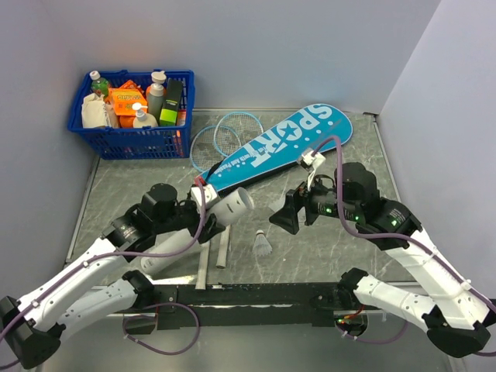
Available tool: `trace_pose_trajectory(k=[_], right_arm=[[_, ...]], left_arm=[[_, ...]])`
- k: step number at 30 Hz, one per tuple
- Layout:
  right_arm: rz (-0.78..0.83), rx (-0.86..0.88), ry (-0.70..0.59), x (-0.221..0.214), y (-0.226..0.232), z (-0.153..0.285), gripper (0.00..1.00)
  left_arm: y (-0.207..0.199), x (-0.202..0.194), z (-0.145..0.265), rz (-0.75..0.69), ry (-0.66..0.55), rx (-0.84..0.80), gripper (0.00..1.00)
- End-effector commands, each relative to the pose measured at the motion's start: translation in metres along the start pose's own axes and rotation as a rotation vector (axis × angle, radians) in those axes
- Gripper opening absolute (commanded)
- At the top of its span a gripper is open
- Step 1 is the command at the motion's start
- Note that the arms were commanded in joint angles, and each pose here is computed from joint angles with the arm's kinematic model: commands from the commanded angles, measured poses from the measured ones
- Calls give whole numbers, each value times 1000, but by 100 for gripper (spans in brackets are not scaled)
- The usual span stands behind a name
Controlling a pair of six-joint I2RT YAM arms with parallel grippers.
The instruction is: Pack up the badminton gear
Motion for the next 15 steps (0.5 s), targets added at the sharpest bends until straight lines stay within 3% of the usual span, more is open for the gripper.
trace_pose_trajectory(k=[1, 11, 15], right_arm=[[52, 134, 75, 7, 12, -3, 93], [33, 283, 117, 27, 22, -36, 81], [25, 309, 142, 27, 24, -48, 71]], left_arm=[[-17, 6, -3, -52, -58, -125, 1], [-32, 8, 2, -76, -126, -183, 1], [-32, 8, 1, -73, -119, -191, 1]])
Point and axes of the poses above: each gripper's point midway between its finger pads, its own z axis back along the fingers, its own y axis along the line the jaws close on, x = y × z, the point moved 10 cm from there along z, back along the fingers, and after that the axes turned 7 degrees about -z, right-handed, at the moved point
